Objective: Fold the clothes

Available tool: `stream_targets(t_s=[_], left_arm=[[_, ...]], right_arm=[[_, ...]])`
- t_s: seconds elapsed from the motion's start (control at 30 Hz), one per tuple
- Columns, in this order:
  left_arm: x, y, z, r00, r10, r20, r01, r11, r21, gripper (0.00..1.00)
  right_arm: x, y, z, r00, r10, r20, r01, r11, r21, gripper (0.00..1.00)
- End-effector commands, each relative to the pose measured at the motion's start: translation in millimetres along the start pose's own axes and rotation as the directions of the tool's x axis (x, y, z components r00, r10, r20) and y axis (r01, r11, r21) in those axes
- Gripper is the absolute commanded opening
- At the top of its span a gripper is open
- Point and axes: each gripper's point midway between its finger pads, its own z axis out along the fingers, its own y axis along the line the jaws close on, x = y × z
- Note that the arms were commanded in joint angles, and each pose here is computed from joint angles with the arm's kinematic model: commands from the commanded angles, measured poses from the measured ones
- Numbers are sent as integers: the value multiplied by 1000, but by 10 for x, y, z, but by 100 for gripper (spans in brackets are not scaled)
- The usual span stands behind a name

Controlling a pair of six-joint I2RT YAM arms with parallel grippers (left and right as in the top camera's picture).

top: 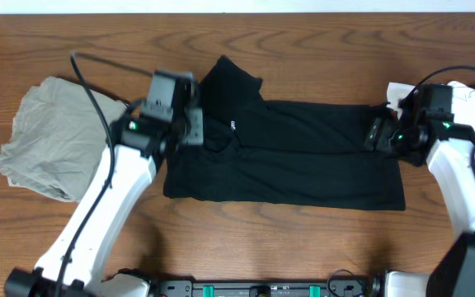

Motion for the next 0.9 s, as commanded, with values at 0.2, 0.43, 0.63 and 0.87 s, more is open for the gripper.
stream_targets(t_s=[0.2, 0.43, 0.63, 0.87], left_arm=[[-468, -16, 395, 999, 32, 6, -31, 999, -15, 12], [-466, -24, 739, 999, 36, -13, -36, 999, -19, 12], [-427, -20, 851, 999, 37, -32, -37, 999, -23, 12], [-417, -16, 859, 999, 36, -36, -37, 999, -24, 12]], right_arm=[[-405, 50, 216, 988, -76, 134, 80, 997, -22, 83], [-503, 8, 698, 987, -75, 139, 80, 996, -26, 78], [-516, -28, 1025, 988, -75, 138, 80, 996, -32, 78], [-689, -93, 1209, 976, -68, 209, 77, 996, -35, 77]])
